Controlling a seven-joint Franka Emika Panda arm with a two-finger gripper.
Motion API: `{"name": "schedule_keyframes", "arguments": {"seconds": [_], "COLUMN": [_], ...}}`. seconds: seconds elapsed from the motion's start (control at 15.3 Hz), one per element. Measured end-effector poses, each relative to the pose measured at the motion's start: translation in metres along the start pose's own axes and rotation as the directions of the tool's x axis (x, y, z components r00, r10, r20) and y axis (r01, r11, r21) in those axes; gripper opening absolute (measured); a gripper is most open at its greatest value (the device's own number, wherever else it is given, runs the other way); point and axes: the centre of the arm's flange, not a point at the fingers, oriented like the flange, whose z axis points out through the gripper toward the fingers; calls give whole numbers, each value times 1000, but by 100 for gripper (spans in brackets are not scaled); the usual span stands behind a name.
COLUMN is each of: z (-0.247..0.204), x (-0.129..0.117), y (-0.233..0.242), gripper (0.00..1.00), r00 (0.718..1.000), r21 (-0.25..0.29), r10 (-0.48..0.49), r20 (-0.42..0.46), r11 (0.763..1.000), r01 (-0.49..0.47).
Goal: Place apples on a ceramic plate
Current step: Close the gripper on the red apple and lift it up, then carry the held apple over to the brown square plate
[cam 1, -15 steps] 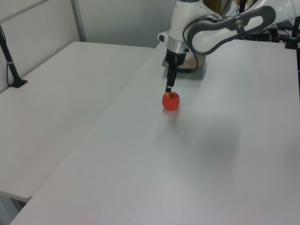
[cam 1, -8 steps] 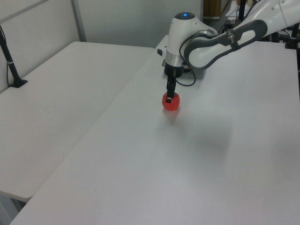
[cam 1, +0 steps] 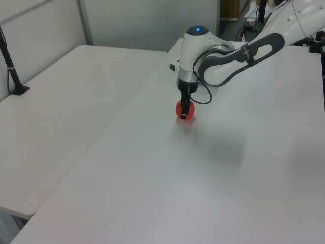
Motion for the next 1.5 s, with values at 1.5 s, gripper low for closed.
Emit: {"name": "schedule_keyframes", "arguments": {"seconds": [1.5], "z": [-219], "x": [-49], "y": [64], "gripper": [75], "r00": [991], "r21": [59], "r10": [131], "r20": [19], "r11": [990], "r01": [-132]}}
